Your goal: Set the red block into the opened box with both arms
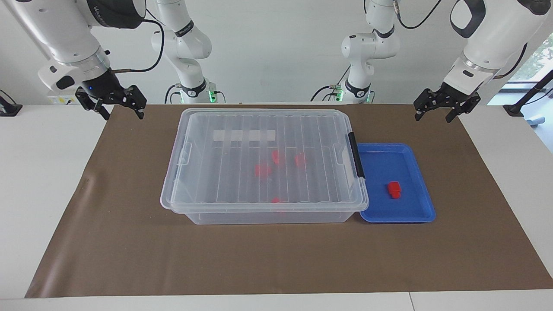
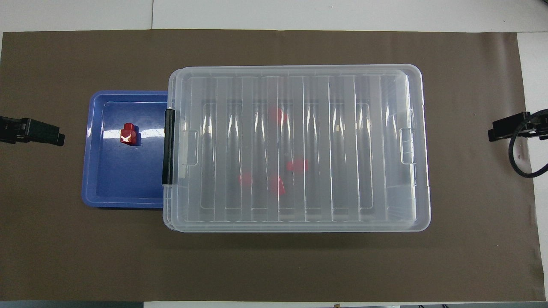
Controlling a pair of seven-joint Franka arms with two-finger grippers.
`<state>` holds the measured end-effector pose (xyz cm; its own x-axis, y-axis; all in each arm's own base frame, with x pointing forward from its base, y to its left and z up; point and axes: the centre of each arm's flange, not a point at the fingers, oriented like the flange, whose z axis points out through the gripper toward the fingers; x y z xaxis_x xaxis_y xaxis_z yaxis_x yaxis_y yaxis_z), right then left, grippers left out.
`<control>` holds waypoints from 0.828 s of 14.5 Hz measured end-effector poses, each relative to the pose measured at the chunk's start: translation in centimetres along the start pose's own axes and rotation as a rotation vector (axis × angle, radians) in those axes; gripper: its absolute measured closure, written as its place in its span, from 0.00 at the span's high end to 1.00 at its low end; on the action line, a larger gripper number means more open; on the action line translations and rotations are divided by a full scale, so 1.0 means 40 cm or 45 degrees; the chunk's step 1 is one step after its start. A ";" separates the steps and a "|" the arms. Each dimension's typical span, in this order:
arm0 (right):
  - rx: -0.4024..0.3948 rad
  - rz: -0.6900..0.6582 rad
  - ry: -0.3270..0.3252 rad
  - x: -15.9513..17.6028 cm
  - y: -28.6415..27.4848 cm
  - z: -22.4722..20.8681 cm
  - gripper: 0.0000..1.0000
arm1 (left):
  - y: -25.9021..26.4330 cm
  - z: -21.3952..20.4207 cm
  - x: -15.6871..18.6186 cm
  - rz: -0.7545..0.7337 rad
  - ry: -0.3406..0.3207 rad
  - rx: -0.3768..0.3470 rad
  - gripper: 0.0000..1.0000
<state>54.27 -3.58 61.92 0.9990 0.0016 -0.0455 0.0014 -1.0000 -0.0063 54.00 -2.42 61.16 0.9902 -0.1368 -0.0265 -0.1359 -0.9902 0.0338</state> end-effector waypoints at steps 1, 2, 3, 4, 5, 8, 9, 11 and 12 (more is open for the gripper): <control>0.000 0.000 0.000 0.000 0.000 0.000 1.00 | 0.000 0.000 0.000 0.000 0.000 0.000 1.00; 0.000 0.000 0.000 0.000 0.000 0.000 1.00 | 0.000 0.000 0.000 0.000 0.000 0.000 1.00; 0.000 0.000 0.000 0.000 0.000 0.000 1.00 | 0.000 0.000 0.000 0.000 0.000 0.000 1.00; 0.000 0.000 0.002 0.000 0.000 0.000 1.00 | -0.001 0.000 0.000 -0.001 0.000 0.000 1.00; -0.001 -0.001 0.008 0.002 0.000 -0.001 1.00 | -0.003 0.000 0.000 -0.003 0.000 0.000 1.00; -0.003 0.002 0.045 0.014 -0.001 0.015 1.00 | -0.012 0.000 -0.001 -0.011 0.000 0.000 1.00; -0.003 0.008 0.065 0.020 -0.006 0.030 1.00 | -0.013 0.000 -0.001 -0.012 0.000 0.000 1.00; -0.007 0.015 0.111 0.027 -0.048 0.091 1.00 | -0.013 0.000 -0.001 -0.013 0.000 0.000 1.00; -0.007 0.013 0.129 0.025 -0.080 0.133 1.00 | -0.013 0.000 -0.001 -0.013 0.000 0.000 1.00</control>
<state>55.01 -0.36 56.59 0.9984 -0.0090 0.0556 -0.0090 -1.0000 -0.0005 54.02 -1.89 61.16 0.9915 -0.1270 -0.0266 -0.1261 -0.9914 0.0337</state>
